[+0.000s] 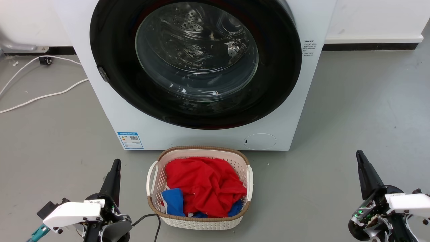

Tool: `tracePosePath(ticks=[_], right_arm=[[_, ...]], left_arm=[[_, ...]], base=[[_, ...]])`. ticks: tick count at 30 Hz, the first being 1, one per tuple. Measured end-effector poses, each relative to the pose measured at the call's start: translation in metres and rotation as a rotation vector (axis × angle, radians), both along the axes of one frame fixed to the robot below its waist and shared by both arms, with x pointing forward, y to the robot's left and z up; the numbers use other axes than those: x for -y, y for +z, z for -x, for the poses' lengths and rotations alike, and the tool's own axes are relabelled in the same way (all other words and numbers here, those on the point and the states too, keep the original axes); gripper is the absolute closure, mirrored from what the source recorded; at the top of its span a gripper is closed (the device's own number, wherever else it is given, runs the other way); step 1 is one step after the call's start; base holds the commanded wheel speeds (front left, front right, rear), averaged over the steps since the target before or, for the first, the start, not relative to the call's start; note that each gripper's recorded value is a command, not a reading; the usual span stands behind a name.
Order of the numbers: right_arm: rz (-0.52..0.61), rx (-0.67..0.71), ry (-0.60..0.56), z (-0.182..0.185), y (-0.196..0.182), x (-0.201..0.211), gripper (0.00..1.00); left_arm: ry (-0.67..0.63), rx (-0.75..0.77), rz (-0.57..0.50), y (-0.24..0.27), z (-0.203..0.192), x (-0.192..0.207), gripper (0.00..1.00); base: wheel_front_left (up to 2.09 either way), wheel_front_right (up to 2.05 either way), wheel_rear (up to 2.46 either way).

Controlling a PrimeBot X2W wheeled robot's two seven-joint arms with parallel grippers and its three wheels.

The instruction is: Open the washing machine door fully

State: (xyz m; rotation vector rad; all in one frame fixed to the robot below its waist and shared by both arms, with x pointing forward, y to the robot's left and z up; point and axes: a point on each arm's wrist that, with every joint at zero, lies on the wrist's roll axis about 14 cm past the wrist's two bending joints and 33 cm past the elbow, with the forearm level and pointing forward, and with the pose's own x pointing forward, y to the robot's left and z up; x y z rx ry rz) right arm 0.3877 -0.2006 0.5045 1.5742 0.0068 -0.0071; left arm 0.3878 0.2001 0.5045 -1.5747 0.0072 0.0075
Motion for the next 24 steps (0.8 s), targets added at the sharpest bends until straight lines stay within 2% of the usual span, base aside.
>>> tracePosePath(ticks=[4,5,9,24], right_arm=[[0.0,0.0,0.0,0.0,0.0,0.0,1.0],[-0.001,-0.003,0.0,0.0,-0.001,0.0,0.0],[-0.004,-0.04,-0.008,0.007,-0.013,0.001,0.0],[0.054,-0.017,-0.019,0.006,-0.006,-0.005,0.0]], left_arm=[[0.0,0.0,0.0,0.0,0.0,0.0,1.0],[0.0,-0.003,0.001,-0.001,0.0,0.0,0.0],[0.001,-0.04,0.003,-0.013,0.006,0.002,0.0],[0.0,-0.007,-0.03,-0.003,0.003,0.016,0.0]], base=[[0.0,0.0,0.0],[0.0,0.0,0.0],[0.0,0.0,0.0],[0.0,0.0,0.0]])
